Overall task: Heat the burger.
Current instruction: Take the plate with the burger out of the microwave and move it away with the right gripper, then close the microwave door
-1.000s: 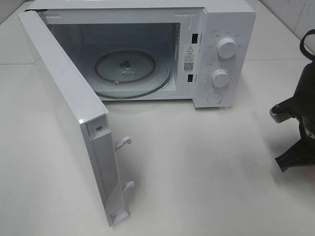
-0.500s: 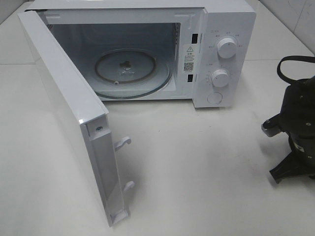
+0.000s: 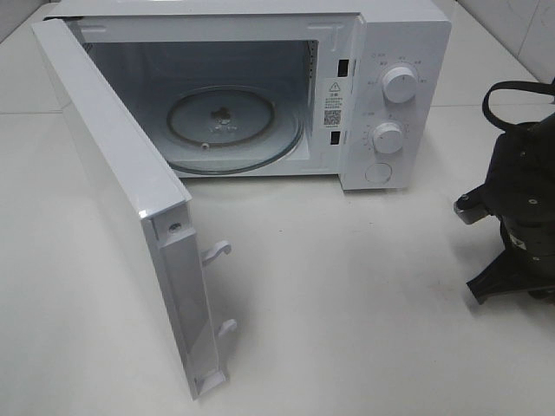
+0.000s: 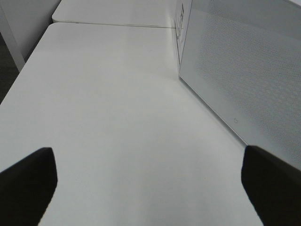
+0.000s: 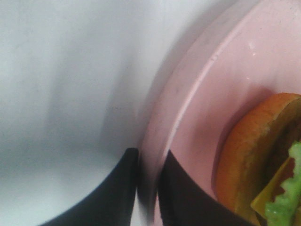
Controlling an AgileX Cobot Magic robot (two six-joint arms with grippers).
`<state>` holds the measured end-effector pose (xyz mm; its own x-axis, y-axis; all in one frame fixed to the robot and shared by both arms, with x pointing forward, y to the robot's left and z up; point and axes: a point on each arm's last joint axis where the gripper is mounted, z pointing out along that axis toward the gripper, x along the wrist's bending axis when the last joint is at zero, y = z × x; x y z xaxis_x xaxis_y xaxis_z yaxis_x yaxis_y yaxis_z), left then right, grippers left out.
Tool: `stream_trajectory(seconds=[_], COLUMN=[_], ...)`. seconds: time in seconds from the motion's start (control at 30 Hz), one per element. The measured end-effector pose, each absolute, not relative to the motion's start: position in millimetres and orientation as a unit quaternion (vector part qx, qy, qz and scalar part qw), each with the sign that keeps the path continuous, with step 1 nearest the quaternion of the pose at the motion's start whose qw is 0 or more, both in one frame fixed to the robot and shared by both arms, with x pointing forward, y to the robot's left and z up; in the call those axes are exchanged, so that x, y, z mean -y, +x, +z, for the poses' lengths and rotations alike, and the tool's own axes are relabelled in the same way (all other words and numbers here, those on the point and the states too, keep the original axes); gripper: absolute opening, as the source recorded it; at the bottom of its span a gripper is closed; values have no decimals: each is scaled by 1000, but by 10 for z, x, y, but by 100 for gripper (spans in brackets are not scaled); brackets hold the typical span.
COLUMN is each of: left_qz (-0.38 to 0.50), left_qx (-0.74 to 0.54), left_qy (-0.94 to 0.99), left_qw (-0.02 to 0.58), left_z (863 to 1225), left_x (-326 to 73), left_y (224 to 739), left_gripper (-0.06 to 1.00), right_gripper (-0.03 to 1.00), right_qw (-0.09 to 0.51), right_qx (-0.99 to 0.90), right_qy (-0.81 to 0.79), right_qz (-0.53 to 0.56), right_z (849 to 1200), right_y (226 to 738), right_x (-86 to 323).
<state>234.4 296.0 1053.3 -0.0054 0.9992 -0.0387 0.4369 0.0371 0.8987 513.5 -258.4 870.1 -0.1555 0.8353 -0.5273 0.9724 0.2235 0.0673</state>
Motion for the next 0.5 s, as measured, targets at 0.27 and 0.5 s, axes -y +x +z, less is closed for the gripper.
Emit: stream_trajectory(seconds=[0.27, 0.5], left_qz=[365, 365], left_qx=[-608, -608], left_qy=[590, 590], left_qw=[386, 386], left_z=[10533, 10533], left_x=[-2960, -2960], left_y=[2344, 2344], left_gripper=[99, 99], right_gripper=[47, 55], right_qw=[229, 215], right_qx=[-746, -750], right_qy=[608, 619], right_qz=[-146, -85], right_z=[8773, 9114], right_y=[5137, 5105], right_x=[2575, 2507])
